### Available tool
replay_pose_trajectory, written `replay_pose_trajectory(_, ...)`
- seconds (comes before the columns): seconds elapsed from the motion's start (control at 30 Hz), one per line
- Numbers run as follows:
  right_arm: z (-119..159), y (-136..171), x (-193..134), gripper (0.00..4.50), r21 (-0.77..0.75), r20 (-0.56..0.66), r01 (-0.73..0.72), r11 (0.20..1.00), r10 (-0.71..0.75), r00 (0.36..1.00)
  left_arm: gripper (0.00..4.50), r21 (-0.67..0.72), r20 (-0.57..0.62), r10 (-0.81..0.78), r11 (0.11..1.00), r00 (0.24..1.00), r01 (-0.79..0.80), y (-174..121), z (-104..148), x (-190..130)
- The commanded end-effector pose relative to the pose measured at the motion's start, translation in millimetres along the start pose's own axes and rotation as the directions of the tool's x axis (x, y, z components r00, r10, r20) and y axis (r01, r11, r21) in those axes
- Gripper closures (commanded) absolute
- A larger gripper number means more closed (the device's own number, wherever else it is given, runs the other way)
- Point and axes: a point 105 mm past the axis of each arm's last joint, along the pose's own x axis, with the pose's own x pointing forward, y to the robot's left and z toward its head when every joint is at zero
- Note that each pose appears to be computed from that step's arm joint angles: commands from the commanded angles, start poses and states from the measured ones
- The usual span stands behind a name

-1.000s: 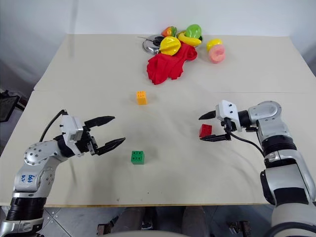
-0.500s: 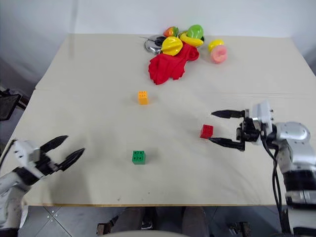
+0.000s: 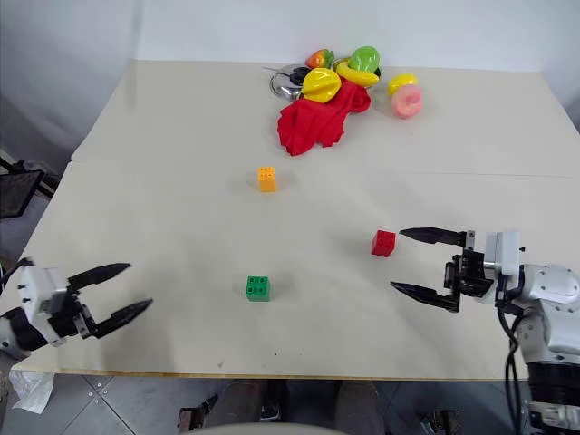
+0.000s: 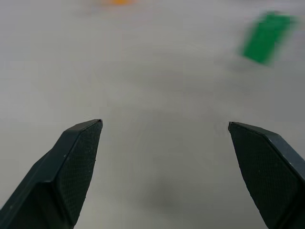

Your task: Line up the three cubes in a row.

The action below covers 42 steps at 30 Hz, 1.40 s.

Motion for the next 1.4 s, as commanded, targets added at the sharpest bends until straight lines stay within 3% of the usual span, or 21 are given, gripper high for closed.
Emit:
replay_pose_trajectory(0.03,6,10,-9,0.01,-0.008,-0.031,-0.051,0.999,0.051,0.998,0.0,0.084,0.018,-0.15,0.985,0.988,0.148,-10,14,20)
replay_pose_trajectory(0.2,2,22,-19,0.01,-0.018,-0.093,-0.085,0.996,0.083,0.992,0.0,0.101,0.068,-0.334,0.94,0.94,0.327,-27,18,71)
replay_pose_trajectory(0.4,1,31,-30,0.01,-0.002,-0.122,-0.073,0.997,0.072,0.99,0.0,0.067,0.088,-0.385,0.923,0.919,0.38,-35,10,114)
replay_pose_trajectory(0.67,-9,51,-13,0.01,-0.027,-0.002,-0.09,0.996,0.09,0.996,0.0,0.055,0.062,-0.353,0.935,0.934,0.35,-36,-6,130)
replay_pose_trajectory(1.0,-10,55,3,0.0,-0.041,0.087,-0.079,0.996,0.083,0.993,2.99,0.055,0.154,-0.302,0.953,0.941,0.297,-23,12,140)
replay_pose_trajectory(1.23,-16,50,-15,0.0,-0.036,0.059,0.022,0.999,-0.02,0.998,3.04,0.146,0.186,-0.307,0.948,0.933,0.283,-2,38,162)
replay_pose_trajectory(1.4,-22,39,-38,0.0,-0.041,0.018,0.207,0.978,-0.206,0.978,3.04,0.226,0.177,-0.366,0.919,0.913,0.324,15,61,213)
